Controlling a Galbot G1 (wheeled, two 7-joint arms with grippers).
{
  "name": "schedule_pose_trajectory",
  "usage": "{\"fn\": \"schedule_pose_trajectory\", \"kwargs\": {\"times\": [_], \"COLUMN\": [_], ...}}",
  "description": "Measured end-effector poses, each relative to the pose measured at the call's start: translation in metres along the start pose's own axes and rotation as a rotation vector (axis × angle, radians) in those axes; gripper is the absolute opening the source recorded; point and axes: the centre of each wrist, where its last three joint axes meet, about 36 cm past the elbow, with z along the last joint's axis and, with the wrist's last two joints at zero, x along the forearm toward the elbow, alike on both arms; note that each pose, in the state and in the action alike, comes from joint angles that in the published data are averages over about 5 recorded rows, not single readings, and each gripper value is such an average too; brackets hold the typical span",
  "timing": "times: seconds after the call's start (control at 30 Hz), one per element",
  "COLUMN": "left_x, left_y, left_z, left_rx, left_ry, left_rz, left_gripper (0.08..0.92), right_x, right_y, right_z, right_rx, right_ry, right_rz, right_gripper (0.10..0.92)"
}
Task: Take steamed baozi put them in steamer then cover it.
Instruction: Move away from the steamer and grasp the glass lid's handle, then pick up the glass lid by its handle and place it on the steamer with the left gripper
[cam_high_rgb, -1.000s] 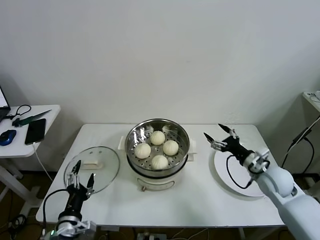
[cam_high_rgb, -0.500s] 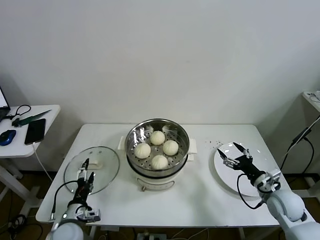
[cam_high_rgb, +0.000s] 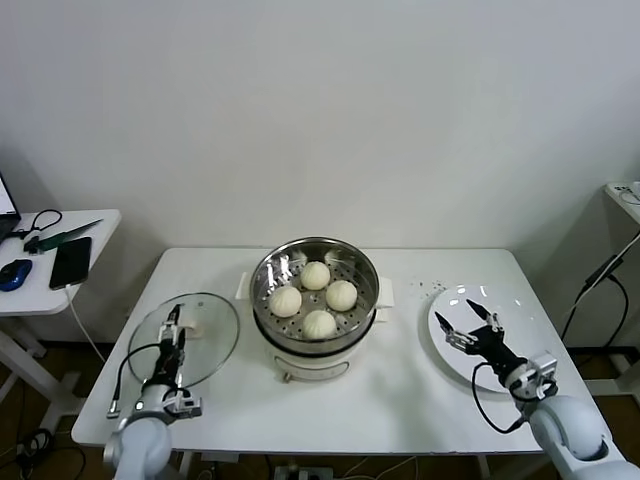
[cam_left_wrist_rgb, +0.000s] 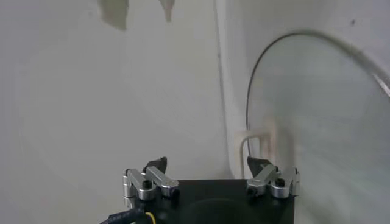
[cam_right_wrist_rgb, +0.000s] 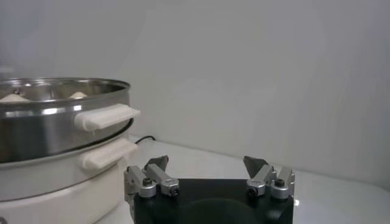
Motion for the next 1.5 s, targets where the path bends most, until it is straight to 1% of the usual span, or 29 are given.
{"fn": "schedule_pose_trajectory", "kwargs": {"times": [0.33, 0.53, 0.63, 0.73, 0.8, 1.03, 1.33, 1.4, 1.5], "left_x": [-0.026, -0.036, -0.039, -0.041, -0.042, -0.043, -0.042, -0.041, -0.039], "left_y": [-0.008, -0.009, -0.009, -0.010, -0.011, -0.015, -0.015, -0.014, -0.012], "left_z": [0.007, 0.006, 0.006, 0.006, 0.007, 0.009, 0.011, 0.012, 0.014], "left_rx": [-0.031, -0.030, -0.026, -0.023, -0.022, -0.013, 0.001, 0.006, 0.014], "left_ry": [0.012, 0.017, 0.016, 0.013, 0.012, 0.008, 0.005, 0.007, 0.012], "left_rz": [0.003, -0.003, -0.006, -0.002, 0.003, 0.020, 0.023, 0.021, 0.019], "left_gripper": [0.823, 0.823, 0.806, 0.732, 0.663, 0.464, 0.204, 0.165, 0.150], "right_x": [-0.001, -0.001, -0.001, -0.001, -0.001, -0.002, -0.001, -0.001, 0.000], "right_y": [0.001, 0.001, 0.002, 0.003, 0.004, 0.006, 0.005, 0.004, 0.002], "right_z": [0.007, 0.013, 0.016, 0.019, 0.021, 0.027, 0.031, 0.032, 0.033], "right_rx": [0.005, 0.015, 0.021, 0.025, 0.029, 0.042, 0.056, 0.061, 0.066], "right_ry": [0.004, 0.010, 0.013, 0.016, 0.018, 0.024, 0.027, 0.026, 0.025], "right_rz": [-0.001, -0.009, -0.014, -0.019, -0.023, -0.033, -0.036, -0.035, -0.034], "right_gripper": [0.823, 0.823, 0.823, 0.823, 0.823, 0.823, 0.823, 0.823, 0.823]}}
